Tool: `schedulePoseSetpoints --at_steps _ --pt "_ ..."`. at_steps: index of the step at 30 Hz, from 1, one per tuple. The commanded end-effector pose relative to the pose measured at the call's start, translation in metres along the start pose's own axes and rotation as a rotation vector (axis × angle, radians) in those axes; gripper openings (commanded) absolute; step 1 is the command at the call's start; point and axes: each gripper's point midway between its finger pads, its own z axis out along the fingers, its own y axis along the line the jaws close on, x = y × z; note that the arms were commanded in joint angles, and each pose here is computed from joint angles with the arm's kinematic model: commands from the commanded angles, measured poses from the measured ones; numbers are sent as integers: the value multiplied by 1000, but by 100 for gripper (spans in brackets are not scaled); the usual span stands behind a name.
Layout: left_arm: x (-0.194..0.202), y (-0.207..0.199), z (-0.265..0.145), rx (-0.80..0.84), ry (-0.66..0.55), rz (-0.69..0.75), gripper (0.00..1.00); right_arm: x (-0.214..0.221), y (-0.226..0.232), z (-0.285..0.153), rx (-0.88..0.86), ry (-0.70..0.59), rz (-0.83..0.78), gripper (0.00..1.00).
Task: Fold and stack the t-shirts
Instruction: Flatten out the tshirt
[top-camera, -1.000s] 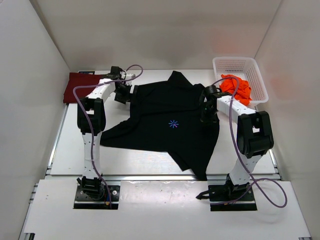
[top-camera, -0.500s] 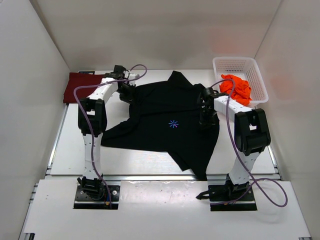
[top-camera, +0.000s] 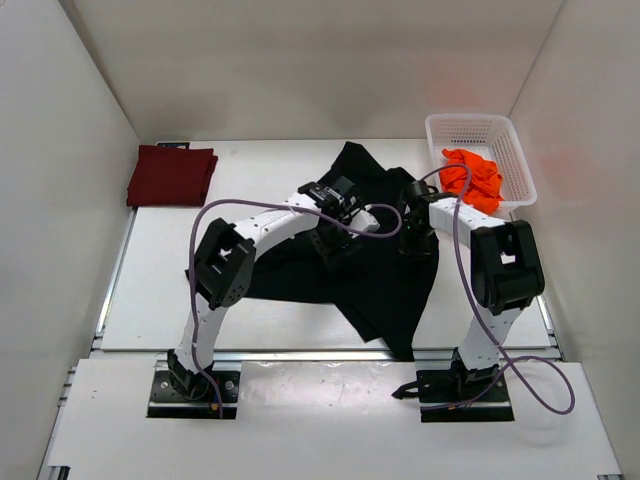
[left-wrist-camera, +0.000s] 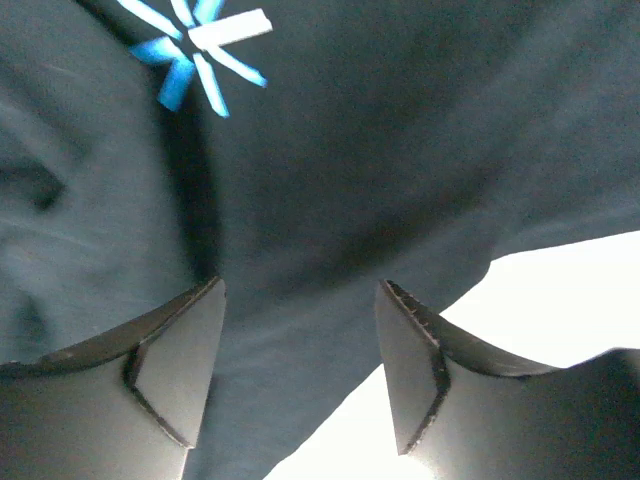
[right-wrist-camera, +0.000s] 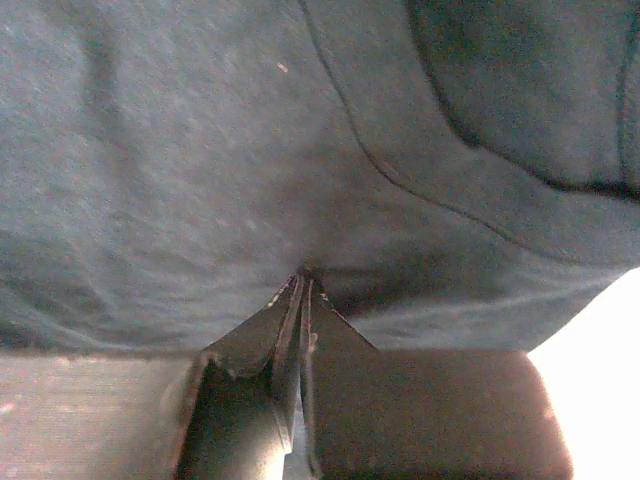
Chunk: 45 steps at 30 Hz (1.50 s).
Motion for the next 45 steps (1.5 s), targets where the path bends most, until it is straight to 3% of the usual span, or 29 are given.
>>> schedulePoseSetpoints --at_steps 1,5,11,21,26,29,31,37,40,45 --pt "15 16 -22 87 -11 -186 74 -7 -7 -18 -13 -82 18 0" --pt "-1 28 -53 99 -128 -254 73 -1 -15 -17 -43 -96 53 0" --pt "-20 81 -102 -92 -306 -283 78 8 -10 -13 -61 -81 48 0" --pt "14 102 -25 -37 -72 -362 81 1 -7 -14 -44 -75 38 0" --pt "23 100 -2 -3 -19 -396 80 7 -11 -11 -34 -59 59 0" --pt "29 84 2 72 7 -397 73 14 -8 -8 -33 -43 66 0" --pt "29 80 1 98 -1 -401 54 19 -11 -5 -19 -27 67 0" --pt "29 74 -7 128 -16 -415 13 25 -13 -2 -30 -16 90 0" --pt "15 90 -35 74 -97 -416 9 27 -14 -2 -31 -13 90 0" --pt "-10 151 -111 -189 -333 -415 9 40 -19 7 -9 42 98 0"
